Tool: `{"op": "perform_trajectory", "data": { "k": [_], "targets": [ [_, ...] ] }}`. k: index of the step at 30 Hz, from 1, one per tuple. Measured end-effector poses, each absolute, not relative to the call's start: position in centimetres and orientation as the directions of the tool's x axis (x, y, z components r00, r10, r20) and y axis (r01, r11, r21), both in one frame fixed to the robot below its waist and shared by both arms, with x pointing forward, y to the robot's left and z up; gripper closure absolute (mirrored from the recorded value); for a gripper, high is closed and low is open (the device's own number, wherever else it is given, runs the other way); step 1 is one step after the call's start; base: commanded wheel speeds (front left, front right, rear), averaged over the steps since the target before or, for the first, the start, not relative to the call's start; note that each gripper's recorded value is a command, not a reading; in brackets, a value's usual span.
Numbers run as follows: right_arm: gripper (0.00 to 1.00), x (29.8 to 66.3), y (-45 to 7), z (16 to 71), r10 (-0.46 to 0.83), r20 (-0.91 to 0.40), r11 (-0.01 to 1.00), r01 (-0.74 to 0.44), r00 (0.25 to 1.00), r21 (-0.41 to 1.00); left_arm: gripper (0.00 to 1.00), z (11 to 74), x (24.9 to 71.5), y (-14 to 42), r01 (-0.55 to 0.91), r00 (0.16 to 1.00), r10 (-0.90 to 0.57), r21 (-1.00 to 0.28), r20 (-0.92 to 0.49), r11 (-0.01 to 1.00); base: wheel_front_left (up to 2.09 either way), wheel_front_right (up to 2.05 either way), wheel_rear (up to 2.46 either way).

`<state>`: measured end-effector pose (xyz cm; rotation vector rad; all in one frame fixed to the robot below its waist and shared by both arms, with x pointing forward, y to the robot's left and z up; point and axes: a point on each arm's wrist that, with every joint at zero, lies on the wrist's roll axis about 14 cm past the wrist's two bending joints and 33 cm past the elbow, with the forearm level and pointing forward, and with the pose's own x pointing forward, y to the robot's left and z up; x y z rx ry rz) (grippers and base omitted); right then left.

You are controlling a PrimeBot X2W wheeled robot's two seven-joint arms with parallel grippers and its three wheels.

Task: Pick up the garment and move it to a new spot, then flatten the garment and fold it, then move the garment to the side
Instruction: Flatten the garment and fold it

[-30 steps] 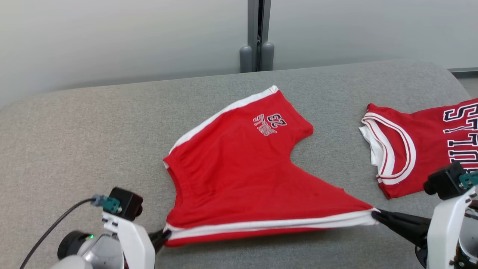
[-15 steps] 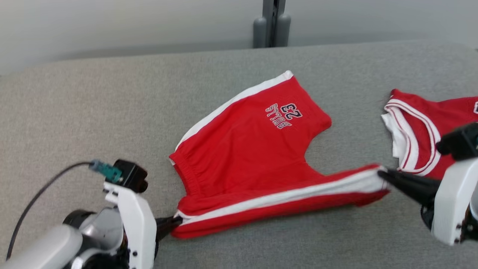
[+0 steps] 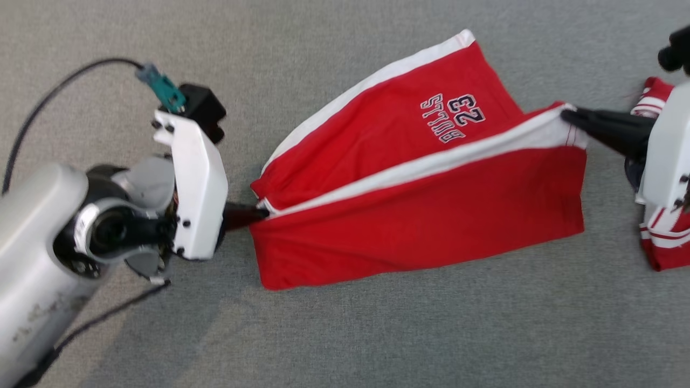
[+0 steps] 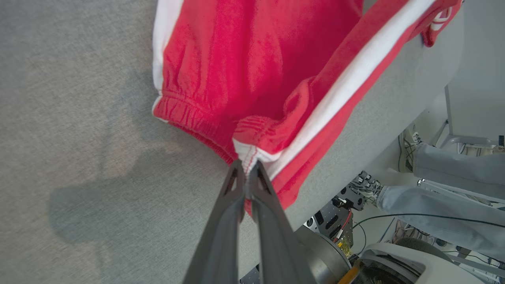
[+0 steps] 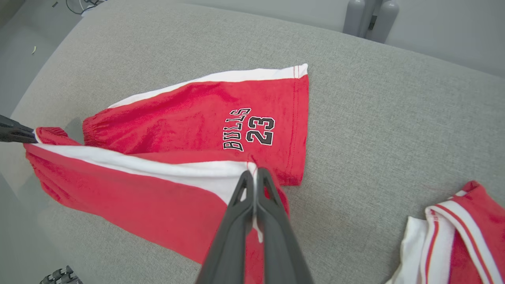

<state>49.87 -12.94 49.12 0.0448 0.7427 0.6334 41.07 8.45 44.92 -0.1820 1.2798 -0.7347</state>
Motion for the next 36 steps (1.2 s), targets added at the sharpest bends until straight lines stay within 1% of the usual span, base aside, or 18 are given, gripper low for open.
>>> {"op": "perform_trajectory", "data": {
  "k": [3,7,8,9,11,12,21,25,27,28,29,30,31,32,36],
  "targets": [
    [1.00,52.1,-12.8,48.0,0.543,-0.633,0.819,-0.513,0.552,0.256,1.00,44.7,43.0,9.1,0.385,0.090,-0.565,-0.494,-0.820,0.779,0.00,0.00,0.00],
    [1.00,55.1,-12.3,46.9,0.544,-0.627,0.822,-0.505,0.557,0.263,1.00,44.0,44.5,9.3,0.354,0.063,-0.557,-0.504,-0.828,0.788,0.00,0.00,0.00],
    [1.00,55.1,-12.3,46.9,0.544,-0.627,0.822,-0.505,0.557,0.263,1.00,44.0,44.5,9.3,0.354,0.063,-0.557,-0.504,-0.828,0.788,0.00,0.00,0.00],
    [1.00,56.4,-12.0,46.4,0.546,-0.623,0.822,-0.501,0.560,0.271,1.00,43.7,45.3,9.5,0.339,0.061,-0.554,-0.505,-0.830,0.794,0.00,0.00,0.00],
    [1.00,57.6,-11.5,45.9,0.549,-0.622,0.821,-0.500,0.559,0.275,1.00,43.5,46.3,9.7,0.320,0.068,-0.553,-0.507,-0.831,0.800,0.00,0.00,0.00],
    [1.00,57.6,-11.5,45.9,0.549,-0.622,0.821,-0.500,0.559,0.275,1.00,43.5,46.3,9.7,0.320,0.068,-0.553,-0.507,-0.831,0.800,0.00,0.00,0.00],
    [1.00,61.5,-8.8,43.7,0.570,-0.614,0.808,-0.508,0.546,0.299,1.00,42.4,48.8,9.9,0.272,0.080,-0.543,-0.506,-0.836,0.819,0.00,0.00,0.00],
    [1.00,61.9,-7.6,42.7,0.578,-0.621,0.799,-0.522,0.529,0.300,1.00,41.9,48.7,10.2,0.253,0.082,-0.533,-0.500,-0.842,0.828,0.00,0.00,0.00],
    [1.00,62.4,-7.4,42.8,0.576,-0.618,0.799,-0.527,0.535,0.288,1.00,41.9,49.0,10.5,0.247,0.093,-0.531,-0.497,-0.842,0.832,0.00,0.00,0.00],
    [1.00,62.6,-7.3,42.8,0.575,-0.617,0.799,-0.529,0.537,0.285,0.85,41.8,49.2,10.4,0.247,0.097,-0.532,-0.498,-0.841,0.831,0.00,0.00,0.00],
    [0.90,62.7,-7.2,42.6,0.573,-0.620,0.800,-0.529,0.536,0.282,0.42,41.7,49.3,10.3,0.249,0.106,-0.532,-0.495,-0.840,0.832,0.00,0.00,0.00],
    [0.60,62.6,-7.2,42.3,0.572,-0.622,0.801,-0.527,0.535,0.284,0.00,41.7,49.5,10.3,0.248,0.117,-0.527,-0.489,-0.841,0.836,0.00,0.00,0.00],
    [0.13,62.6,-7.3,42.2,0.569,-0.623,0.804,-0.524,0.537,0.282,0.00,41.6,49.6,10.4,0.250,0.123,-0.525,-0.485,-0.842,0.838,0.00,0.00,0.00],
    [0.00,62.7,-7.3,42.1,0.567,-0.622,0.805,-0.522,0.540,0.281,0.00,41.5,49.6,10.5,0.245,0.125,-0.522,-0.483,-0.844,0.841,0.00,0.00,0.00],
    [0.00,63.1,-6.9,43.3,0.578,-0.572,0.805,-0.523,0.582,0.280,0.00,41.9,50.0,10.4,0.246,0.153,-0.527,-0.484,-0.836,0.840,0.00,0.00,0.00]
  ]
}}
